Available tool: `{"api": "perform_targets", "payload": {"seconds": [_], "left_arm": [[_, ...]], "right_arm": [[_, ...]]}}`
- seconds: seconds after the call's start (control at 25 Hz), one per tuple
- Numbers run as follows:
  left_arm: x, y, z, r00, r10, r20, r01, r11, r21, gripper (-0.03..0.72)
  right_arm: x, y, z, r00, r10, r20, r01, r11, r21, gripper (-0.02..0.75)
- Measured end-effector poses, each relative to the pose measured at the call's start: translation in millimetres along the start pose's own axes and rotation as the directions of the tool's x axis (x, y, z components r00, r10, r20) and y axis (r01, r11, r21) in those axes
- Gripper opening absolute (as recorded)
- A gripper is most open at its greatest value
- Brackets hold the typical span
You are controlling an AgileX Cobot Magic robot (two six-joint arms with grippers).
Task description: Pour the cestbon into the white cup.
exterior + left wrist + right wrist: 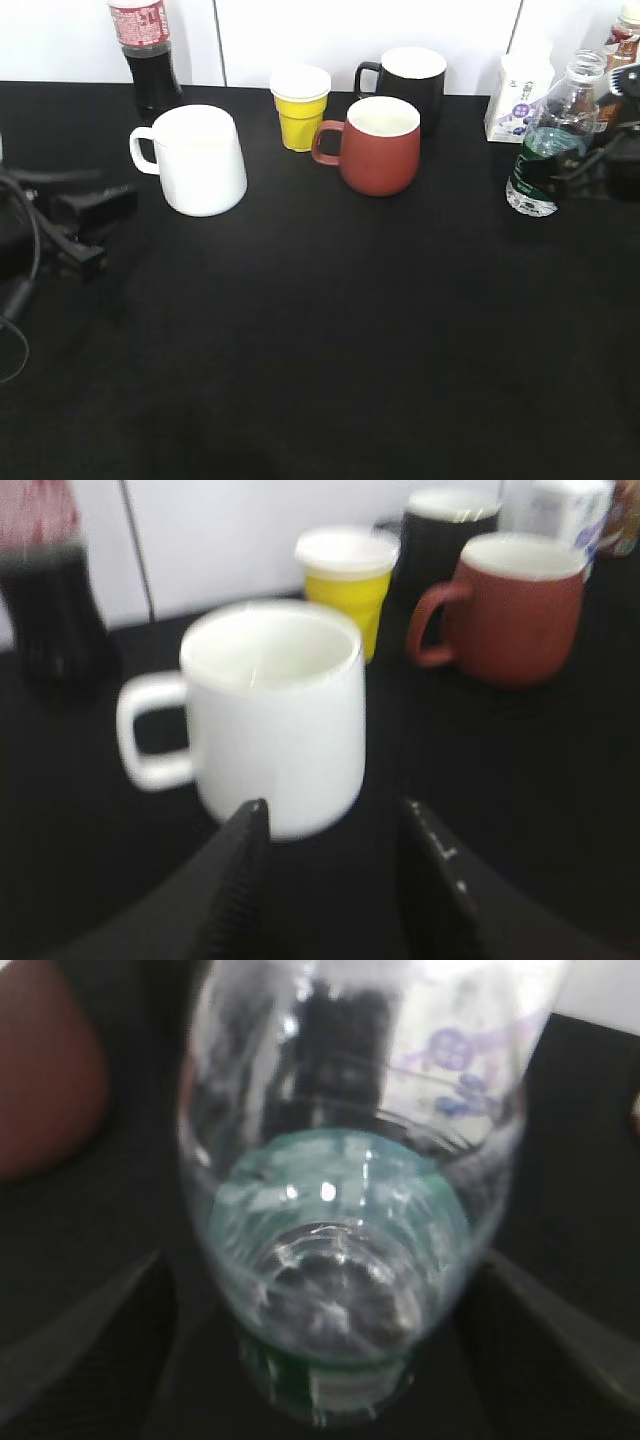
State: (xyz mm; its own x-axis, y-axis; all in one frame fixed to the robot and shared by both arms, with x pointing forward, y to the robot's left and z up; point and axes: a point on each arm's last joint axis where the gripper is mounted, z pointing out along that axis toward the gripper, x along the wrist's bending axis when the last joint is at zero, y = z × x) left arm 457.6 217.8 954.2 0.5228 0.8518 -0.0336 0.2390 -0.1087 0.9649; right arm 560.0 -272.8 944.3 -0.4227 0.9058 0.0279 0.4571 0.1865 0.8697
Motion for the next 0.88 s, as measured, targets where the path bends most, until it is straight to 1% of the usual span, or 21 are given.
{"api": "perform_targets", "payload": {"seconds": [0.04,0.08,0.12,0.2,0.24,0.32,0.4,0.44,0.48,0.52,0.56,0.6,0.64,0.72,0.76,0.8,0.88], "left_arm": [[1.0,-3.5,-0.5,1.0,-0.029,-0.013,0.029,0.999,0.043,0.322],[2.0,-5.8,-2.3,0.999,-0.038,-0.031,0.04,0.996,0.085,0.322],[3.3,-8.7,-5.1,0.998,-0.039,-0.054,0.046,0.989,0.14,0.322],[5.8,-8.2,-8.3,0.993,-0.066,-0.094,0.084,0.977,0.195,0.322],[8.7,-0.7,-12.8,0.987,-0.075,-0.143,0.108,0.965,0.238,0.322],[5.5,16.1,-21.9,0.981,-0.036,-0.192,0.097,0.943,0.318,0.321],[-5.0,37.4,-36.5,0.966,-0.068,-0.251,0.166,0.904,0.395,0.321],[-11.6,50.3,-45.1,0.961,-0.088,-0.261,0.193,0.89,0.414,0.321],[-16.7,61.1,-57.3,0.957,-0.104,-0.271,0.218,0.875,0.431,0.321],[-20.1,70.3,-70.7,0.955,-0.103,-0.276,0.221,0.871,0.439,0.321],[-21.4,76.3,-88.2,0.954,-0.095,-0.283,0.216,0.875,0.434,0.321],[-22.3,81.2,-107.2,0.954,-0.09,-0.286,0.207,0.887,0.412,0.321],[-23.9,86.7,-129.0,0.956,-0.089,-0.28,0.192,0.91,0.367,0.321],[-28.0,87.2,-165.1,0.963,-0.083,-0.258,0.168,0.93,0.327,0.307],[-30.7,85.0,-184.3,0.966,-0.088,-0.243,0.162,0.938,0.305,0.292],[-32.5,81.4,-200.8,0.968,-0.088,-0.236,0.156,0.945,0.289,0.28],[-35.2,71.1,-229.4,0.973,-0.062,-0.221,0.122,0.955,0.27,0.271]], "right_arm": [[0.4,0.0,-5.2,1.0,0.027,0.015,-0.027,0.999,0.031,0.651],[2.4,0.0,-13.2,0.999,0.046,0.028,-0.047,0.998,0.051,0.65],[5.5,1.3,-22.3,0.997,0.067,0.037,-0.069,0.996,0.049,0.649],[10.0,6.0,-39.4,0.995,0.077,0.061,-0.08,0.996,0.045,0.645],[12.7,15.5,-54.3,0.994,0.076,0.084,-0.078,0.997,0.022,0.636],[16.0,30.5,-74.7,0.991,0.056,0.125,-0.053,0.998,-0.024,0.631],[26.6,44.2,-95.9,0.976,-0.024,0.218,0.033,0.999,-0.035,0.628],[34.1,49.4,-105.1,0.959,-0.056,0.277,0.067,0.997,-0.028,0.625],[40.8,51.1,-113.0,0.931,-0.063,0.359,0.068,0.998,0.0,0.618],[49.0,51.7,-120.8,0.913,-0.038,0.406,0.036,0.999,0.013,0.608],[59.1,49.1,-127.9,0.906,-0.035,0.422,0.013,0.998,0.055,0.586],[73.0,46.5,-135.2,0.925,0.013,0.379,-0.046,0.996,0.077,0.561],[86.5,46.0,-146.0,0.947,0.019,0.321,-0.051,0.995,0.09,0.55],[105.3,48.1,-182.8,0.973,0.097,0.21,-0.107,0.994,0.034,0.543],[107.1,46.1,-210.6,0.975,0.13,0.18,-0.131,0.991,-0.007,0.543],[106.2,39.8,-232.8,0.974,0.147,0.171,-0.147,0.989,-0.012,0.543],[102.8,15.8,-280.6,0.969,0.189,0.16,-0.191,0.982,-0.005,0.543]]}}
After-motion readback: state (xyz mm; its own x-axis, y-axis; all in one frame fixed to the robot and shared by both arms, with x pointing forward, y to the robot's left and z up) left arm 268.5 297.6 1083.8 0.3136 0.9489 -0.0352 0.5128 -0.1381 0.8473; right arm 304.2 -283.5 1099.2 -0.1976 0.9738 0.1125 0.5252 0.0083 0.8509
